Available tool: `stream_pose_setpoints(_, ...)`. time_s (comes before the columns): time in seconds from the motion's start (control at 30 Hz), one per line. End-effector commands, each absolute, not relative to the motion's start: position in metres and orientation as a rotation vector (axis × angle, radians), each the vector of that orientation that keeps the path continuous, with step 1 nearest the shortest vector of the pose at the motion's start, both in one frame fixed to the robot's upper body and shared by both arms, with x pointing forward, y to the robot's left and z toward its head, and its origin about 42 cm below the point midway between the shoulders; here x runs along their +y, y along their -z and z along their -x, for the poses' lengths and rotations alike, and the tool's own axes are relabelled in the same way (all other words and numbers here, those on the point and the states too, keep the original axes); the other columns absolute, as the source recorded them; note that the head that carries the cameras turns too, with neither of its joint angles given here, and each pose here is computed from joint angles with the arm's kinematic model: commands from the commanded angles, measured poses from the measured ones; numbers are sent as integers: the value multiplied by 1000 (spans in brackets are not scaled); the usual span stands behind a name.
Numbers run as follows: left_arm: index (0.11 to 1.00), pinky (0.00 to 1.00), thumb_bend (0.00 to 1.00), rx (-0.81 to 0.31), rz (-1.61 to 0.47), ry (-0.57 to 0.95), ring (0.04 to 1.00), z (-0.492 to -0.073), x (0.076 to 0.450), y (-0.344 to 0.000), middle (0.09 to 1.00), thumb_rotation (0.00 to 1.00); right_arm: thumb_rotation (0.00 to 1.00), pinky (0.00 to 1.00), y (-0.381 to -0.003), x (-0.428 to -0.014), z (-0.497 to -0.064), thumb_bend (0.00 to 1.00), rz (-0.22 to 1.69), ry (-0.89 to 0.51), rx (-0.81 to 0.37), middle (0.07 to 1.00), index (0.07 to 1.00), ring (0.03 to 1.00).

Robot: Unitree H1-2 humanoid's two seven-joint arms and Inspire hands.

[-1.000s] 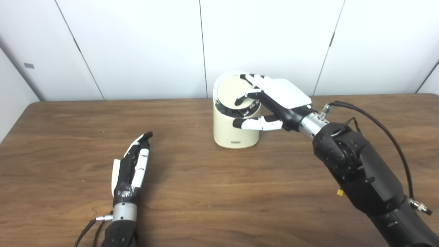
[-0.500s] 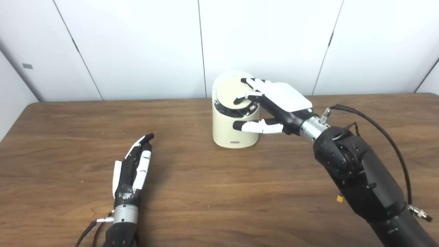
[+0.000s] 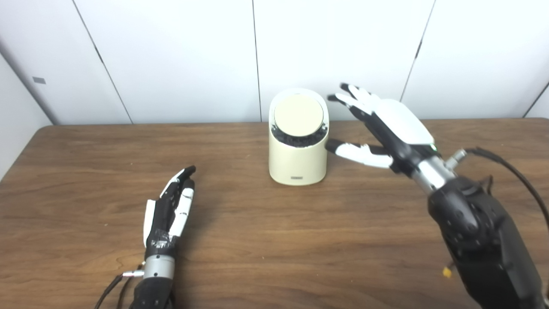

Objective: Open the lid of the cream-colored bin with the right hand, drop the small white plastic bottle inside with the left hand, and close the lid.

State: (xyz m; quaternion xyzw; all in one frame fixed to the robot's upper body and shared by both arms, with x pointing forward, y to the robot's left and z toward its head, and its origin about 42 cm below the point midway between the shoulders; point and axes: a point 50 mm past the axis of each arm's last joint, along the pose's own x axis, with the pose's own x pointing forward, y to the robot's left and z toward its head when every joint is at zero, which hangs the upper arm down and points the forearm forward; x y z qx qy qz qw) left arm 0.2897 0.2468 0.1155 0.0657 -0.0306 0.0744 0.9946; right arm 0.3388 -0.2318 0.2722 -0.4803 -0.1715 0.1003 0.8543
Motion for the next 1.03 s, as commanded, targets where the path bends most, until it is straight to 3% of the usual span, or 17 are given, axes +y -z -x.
stream_pose_setpoints(0.0, 848, 945, 413, -31, -115, -149, 917, -286, 250, -114, 898, 748, 954, 960, -280, -240, -330, 503, 916, -139, -398, 1000, 922, 1000)
stream_pose_setpoints(0.27, 892, 941, 510, -53, -66, -114, 931, -283, 258, -132, 919, 753, 1000, 921, -216, -277, -301, 521, 687, -66, -220, 976, 965, 966)
stream_pose_setpoints(0.37, 948, 968, 451, -76, -41, -81, 965, -277, 261, -138, 960, 776, 1000, 946, -193, -282, -297, 546, 511, -50, -178, 977, 981, 968)
stream_pose_setpoints(0.47, 988, 997, 404, -99, 13, -71, 989, -269, 264, -141, 994, 883, 1000, 977, -178, -282, -295, 610, 334, -33, -154, 991, 989, 995)
stream_pose_setpoints(0.6, 1000, 1000, 447, -141, 103, -83, 1000, -254, 266, -143, 1000, 988, 1000, 999, -164, -279, -290, 585, 139, -16, -136, 999, 999, 1000)
stream_pose_setpoints(1.0, 1000, 1000, 475, -164, 86, -136, 1000, -226, 275, -128, 1000, 1000, 1000, 1000, -146, -272, -267, 617, 27, -16, -148, 1000, 1000, 1000)
